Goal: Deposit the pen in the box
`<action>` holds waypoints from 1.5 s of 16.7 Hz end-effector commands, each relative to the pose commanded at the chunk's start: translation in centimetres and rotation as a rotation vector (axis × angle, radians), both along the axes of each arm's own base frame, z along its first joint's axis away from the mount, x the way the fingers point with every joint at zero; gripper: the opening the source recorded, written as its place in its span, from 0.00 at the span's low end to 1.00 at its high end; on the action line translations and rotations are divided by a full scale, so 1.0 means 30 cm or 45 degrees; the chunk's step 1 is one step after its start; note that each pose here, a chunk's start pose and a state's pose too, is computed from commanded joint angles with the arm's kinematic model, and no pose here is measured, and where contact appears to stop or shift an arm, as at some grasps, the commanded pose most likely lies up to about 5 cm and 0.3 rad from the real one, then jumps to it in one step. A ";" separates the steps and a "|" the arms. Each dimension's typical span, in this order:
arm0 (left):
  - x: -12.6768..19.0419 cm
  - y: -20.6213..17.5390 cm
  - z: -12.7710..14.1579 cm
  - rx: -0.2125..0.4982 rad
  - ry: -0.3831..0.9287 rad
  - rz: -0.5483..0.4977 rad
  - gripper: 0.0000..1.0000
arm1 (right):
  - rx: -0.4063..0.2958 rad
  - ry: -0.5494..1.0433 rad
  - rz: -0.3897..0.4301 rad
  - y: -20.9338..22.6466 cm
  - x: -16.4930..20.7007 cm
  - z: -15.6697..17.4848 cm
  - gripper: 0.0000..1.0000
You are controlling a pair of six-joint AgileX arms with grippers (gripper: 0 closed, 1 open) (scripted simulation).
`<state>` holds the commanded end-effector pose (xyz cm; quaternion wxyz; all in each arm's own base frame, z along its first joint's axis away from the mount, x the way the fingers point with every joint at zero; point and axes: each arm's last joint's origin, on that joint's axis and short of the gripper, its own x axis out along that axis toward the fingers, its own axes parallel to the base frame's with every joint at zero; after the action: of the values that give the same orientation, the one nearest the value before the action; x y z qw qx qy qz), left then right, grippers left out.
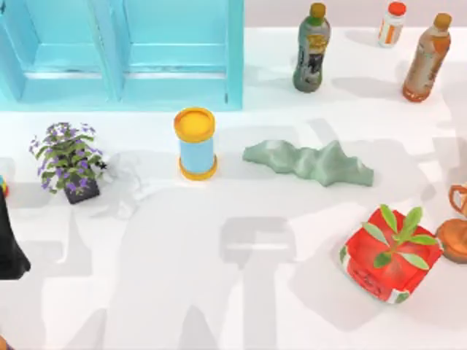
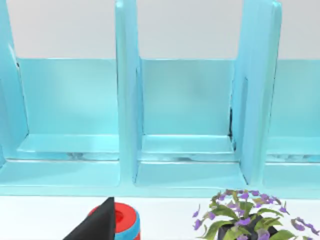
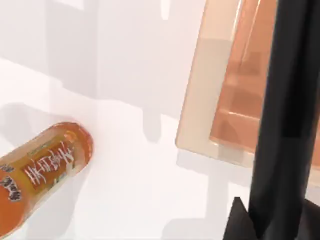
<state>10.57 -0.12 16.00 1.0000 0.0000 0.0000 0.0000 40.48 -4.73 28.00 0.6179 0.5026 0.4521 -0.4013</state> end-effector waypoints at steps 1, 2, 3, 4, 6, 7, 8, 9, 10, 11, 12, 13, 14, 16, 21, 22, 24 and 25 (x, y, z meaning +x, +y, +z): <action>0.000 0.000 0.000 0.000 0.000 0.000 1.00 | 0.006 0.018 -0.073 -0.119 -0.044 -0.006 0.00; 0.000 0.000 0.000 0.000 0.000 0.000 1.00 | 0.015 0.042 -0.130 -0.219 -0.093 -0.016 0.00; 0.000 0.000 0.000 0.000 0.000 0.000 1.00 | 0.026 0.072 -0.171 -0.299 -0.144 -0.029 0.00; 0.000 0.000 0.000 0.000 0.000 0.000 1.00 | 0.040 0.106 -0.198 -0.364 -0.193 -0.046 0.00; 0.000 0.000 0.000 0.000 0.000 0.000 1.00 | 0.074 0.179 -0.218 -0.452 -0.279 -0.083 0.00; 0.000 0.000 0.000 0.000 0.000 0.000 1.00 | 0.091 0.212 -0.220 -0.476 -0.311 -0.100 0.00; 0.000 0.000 0.000 0.000 0.000 0.000 1.00 | 0.104 0.236 -0.220 -0.492 -0.333 -0.113 0.00; 0.000 0.000 0.000 0.000 0.000 0.000 1.00 | 0.111 0.249 -0.220 -0.500 -0.346 -0.119 0.00; 0.000 0.000 0.000 0.000 0.000 0.000 1.00 | 0.112 0.250 -0.220 -0.501 -0.347 -0.120 0.00; 0.000 0.000 0.000 0.000 0.000 0.000 1.00 | 0.112 0.250 -0.220 -0.501 -0.347 -0.120 0.00; 0.000 0.000 0.000 0.000 0.000 0.000 1.00 | 0.112 0.250 -0.220 -0.501 -0.347 -0.120 0.00; 0.000 0.000 0.000 0.000 0.000 0.000 1.00 | 0.111 0.254 -0.219 -0.500 -0.342 -0.125 0.00; 0.000 0.000 0.000 0.000 0.000 0.000 1.00 | 0.111 0.255 -0.217 -0.498 -0.341 -0.126 0.00; 0.000 0.000 0.000 0.000 0.000 0.000 1.00 | 0.105 0.256 -0.192 -0.466 -0.318 -0.142 0.00; 0.000 0.000 0.000 0.000 0.000 0.000 1.00 | 0.065 0.248 -0.104 -0.307 -0.246 -0.187 0.00; 0.000 0.000 0.000 0.000 0.000 0.000 1.00 | 0.064 0.246 -0.102 -0.288 -0.241 -0.199 0.00; 0.000 0.000 0.000 0.000 0.000 0.000 1.00 | 0.070 0.241 -0.111 -0.280 -0.246 -0.226 0.00; 0.000 0.000 0.000 0.000 0.000 0.000 1.00 | 0.073 0.237 -0.118 -0.287 -0.253 -0.238 0.00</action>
<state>10.57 -0.12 16.00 1.0000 0.0000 0.0000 0.0000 32.88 -13.35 20.85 0.5393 0.5010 0.4954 -0.4613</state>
